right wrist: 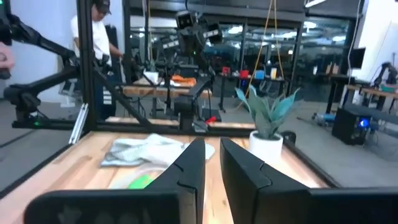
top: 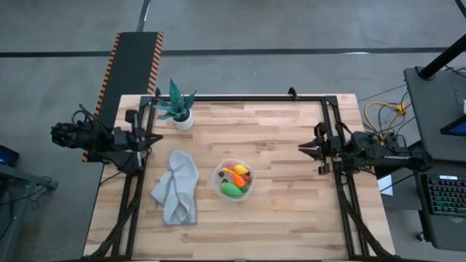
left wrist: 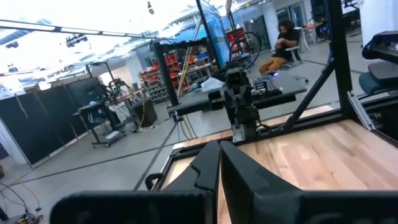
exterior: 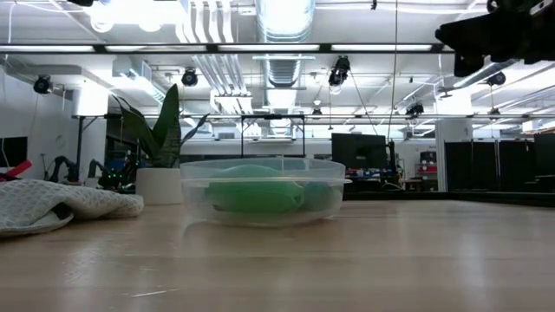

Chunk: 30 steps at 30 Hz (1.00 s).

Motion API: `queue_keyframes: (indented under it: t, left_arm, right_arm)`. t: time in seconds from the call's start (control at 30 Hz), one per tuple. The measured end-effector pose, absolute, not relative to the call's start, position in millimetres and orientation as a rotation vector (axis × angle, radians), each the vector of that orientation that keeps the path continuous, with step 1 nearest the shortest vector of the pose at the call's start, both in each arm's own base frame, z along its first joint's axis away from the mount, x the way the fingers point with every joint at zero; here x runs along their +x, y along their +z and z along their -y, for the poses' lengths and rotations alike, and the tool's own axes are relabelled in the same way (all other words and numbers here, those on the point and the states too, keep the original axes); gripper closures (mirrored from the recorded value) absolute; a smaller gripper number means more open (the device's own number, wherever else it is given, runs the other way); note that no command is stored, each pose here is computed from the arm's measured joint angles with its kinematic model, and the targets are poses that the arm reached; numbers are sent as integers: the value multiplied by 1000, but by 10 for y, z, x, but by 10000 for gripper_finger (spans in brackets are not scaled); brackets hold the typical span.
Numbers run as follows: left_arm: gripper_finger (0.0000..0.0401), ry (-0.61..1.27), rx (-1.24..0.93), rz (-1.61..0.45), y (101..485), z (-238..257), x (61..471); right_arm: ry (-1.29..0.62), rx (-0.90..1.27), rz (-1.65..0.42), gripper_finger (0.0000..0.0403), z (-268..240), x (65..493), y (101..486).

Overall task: Pick and placing Produce into tupperware
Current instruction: Return to Home Position

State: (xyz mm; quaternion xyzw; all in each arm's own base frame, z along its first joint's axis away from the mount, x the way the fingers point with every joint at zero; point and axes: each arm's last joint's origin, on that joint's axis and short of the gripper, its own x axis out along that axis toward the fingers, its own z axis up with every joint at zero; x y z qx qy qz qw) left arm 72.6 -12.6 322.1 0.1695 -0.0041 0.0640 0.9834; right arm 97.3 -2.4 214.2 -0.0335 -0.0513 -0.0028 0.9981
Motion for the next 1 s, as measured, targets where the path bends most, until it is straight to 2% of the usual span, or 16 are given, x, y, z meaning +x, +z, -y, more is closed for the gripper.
queue_keyframes:
  t: [0.2,0.33,0.47,0.57,0.77,1.0]
  left_arm:
    - [401,123,327,-18,3197,144,775]
    - [401,97,286,-50,3161,164,812]
    - [401,-24,233,-80,3094,218,869]
    - [401,-48,186,-112,2911,253,945]
    - [401,-159,145,-1,2468,352,1127]
    - [401,-59,210,15,2381,194,1182]
  right_arm:
    - [10,25,-13,361,21,980,1852]
    - [14,26,-27,376,21,1011,1676]
    - [16,11,-22,392,21,1016,1652]
    - [16,5,-7,394,21,1016,1665]
    - [16,-2,8,394,21,1016,1680]
    - [15,-29,40,394,21,1016,1711]
